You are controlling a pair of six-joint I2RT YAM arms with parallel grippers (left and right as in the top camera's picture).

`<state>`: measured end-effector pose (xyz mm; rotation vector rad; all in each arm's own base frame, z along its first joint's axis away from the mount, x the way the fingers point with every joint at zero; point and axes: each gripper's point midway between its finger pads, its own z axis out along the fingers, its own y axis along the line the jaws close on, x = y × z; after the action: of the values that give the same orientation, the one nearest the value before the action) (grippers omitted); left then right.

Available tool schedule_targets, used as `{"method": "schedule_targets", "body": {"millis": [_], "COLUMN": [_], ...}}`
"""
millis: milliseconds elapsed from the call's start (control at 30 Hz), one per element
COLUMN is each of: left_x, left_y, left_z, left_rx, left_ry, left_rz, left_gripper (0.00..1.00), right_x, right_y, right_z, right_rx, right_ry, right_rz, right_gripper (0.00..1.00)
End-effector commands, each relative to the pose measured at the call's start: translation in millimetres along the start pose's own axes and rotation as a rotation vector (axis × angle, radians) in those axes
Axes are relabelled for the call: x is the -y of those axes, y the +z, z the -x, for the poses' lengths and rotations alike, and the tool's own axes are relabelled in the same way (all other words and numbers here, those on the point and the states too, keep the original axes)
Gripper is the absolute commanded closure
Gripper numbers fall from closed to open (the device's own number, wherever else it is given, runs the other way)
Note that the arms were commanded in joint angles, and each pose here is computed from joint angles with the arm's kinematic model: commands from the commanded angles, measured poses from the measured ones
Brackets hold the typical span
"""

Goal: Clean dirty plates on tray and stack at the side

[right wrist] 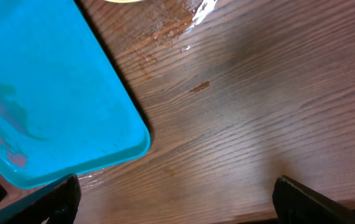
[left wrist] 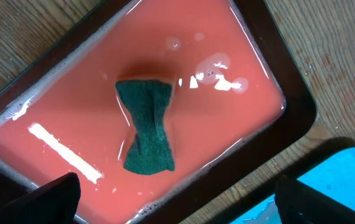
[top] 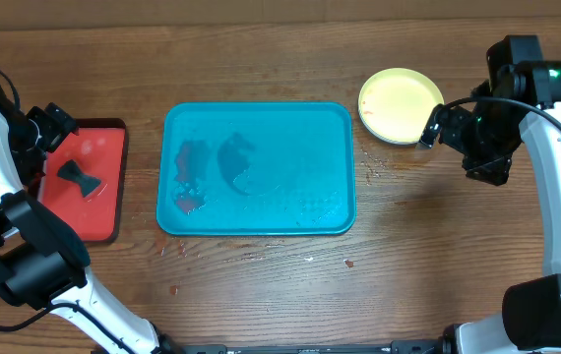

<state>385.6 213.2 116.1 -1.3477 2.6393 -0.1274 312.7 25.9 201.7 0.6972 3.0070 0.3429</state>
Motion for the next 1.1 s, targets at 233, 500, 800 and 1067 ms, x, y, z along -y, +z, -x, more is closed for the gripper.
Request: {"method": "schedule_targets", "body": {"millis": [233,500,800,1067], "left_x": [5,5,5,5], "left_y": [-5,-5,-5,-5], "left_z": [1,1,1,1], "left_rx": [0.014,0.014,0.014,0.014], "left_ry": [0.021,0.021,0.021,0.021], "left_rz": [-0.012,-0.012,-0.012,-0.012], "left_gripper": [0.0,0.0,0.0,0.0], "right_x": [3,6,-14,-4], "right_y": [0,-1,-43,-63], "right_z": [2,12,23,2], "right_rx": [0.014,0.061,0.302,0.483], "right_ry": [-0.008,-0.014,-0.081,-0.107], "right_rz": [-0.028,-0.049,0.044,0.102], "right_gripper": [0.0,0.0,0.0,0.0]}}
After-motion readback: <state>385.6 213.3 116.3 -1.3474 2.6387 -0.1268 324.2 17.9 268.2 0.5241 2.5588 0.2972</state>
